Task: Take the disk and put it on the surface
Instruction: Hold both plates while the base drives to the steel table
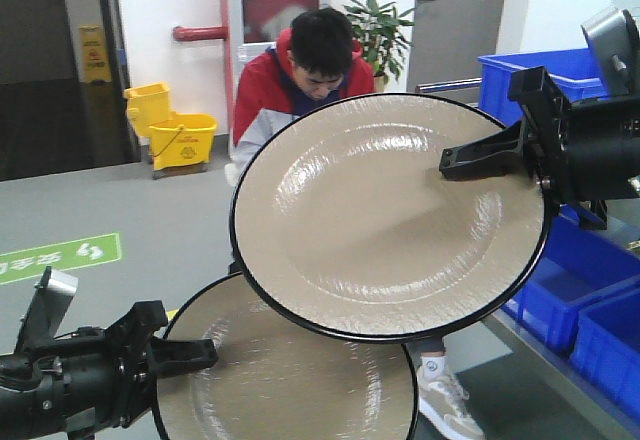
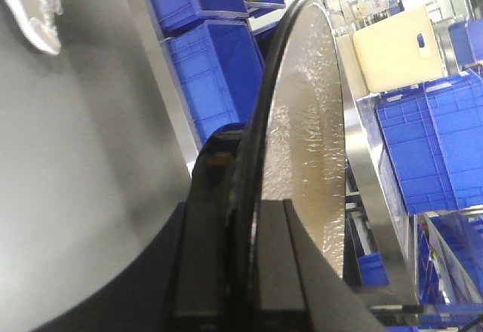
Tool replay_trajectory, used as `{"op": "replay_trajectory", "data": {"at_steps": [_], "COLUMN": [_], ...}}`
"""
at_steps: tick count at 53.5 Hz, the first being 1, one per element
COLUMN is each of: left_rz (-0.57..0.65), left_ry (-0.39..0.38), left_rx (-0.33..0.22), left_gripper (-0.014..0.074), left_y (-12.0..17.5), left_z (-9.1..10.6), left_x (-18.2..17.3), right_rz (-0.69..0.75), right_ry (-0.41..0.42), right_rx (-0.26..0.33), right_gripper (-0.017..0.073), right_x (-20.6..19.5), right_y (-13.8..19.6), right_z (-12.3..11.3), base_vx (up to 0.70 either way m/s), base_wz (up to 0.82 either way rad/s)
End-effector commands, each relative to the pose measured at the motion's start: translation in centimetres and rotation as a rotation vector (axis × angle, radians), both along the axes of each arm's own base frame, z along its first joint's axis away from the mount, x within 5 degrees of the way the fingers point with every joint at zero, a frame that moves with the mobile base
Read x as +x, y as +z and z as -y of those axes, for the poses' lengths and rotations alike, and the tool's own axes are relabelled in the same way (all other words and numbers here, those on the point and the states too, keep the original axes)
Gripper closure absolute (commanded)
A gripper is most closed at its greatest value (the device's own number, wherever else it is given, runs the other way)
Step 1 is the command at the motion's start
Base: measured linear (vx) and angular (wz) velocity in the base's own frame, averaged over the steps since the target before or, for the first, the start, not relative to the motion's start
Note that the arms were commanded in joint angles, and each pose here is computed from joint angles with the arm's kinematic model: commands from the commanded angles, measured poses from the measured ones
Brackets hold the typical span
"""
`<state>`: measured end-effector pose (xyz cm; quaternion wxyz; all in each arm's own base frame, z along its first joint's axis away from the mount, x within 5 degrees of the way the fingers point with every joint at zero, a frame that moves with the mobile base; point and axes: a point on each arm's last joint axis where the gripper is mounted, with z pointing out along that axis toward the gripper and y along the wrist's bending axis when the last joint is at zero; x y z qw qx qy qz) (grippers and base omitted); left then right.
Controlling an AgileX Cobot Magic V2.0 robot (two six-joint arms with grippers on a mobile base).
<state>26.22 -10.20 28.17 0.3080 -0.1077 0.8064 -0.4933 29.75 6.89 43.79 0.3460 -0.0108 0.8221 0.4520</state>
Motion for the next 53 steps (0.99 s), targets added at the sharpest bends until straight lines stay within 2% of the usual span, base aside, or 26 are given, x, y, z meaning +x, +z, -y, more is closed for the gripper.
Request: {"op": "replay_trajectory", "data": {"at_steps": [1,23,53], "left_rz": [0.043,0.043,0.043], "left_ry": [0.007,0.008,0.008], "left_rx": [-0.175,-0.174,-0.174], "left_gripper": [0.0592,0.0592,0.0592], "left_y": [3.07,3.06,3.06], "left_z": [0.35,0.34,0.34], "left_x": [-0.31,-0.3,-0.3], "right_rz": [0.101,0.101,0.101], "right_ry": [-0.033,-0.033,-0.033], "right_rx": [0.127,0.127,0.127], "right_gripper": [0.0567,0.0567,0.0567], "right_x": [-1.3,-1.29,-1.29], "right_y": [3.33,3.33,3.33], "right_z": [-0.09,-0.09,-0.09], "base_vx": [0.45,0.43,0.41], "base_wz": [-0.26,-0.43,-0.72]}}
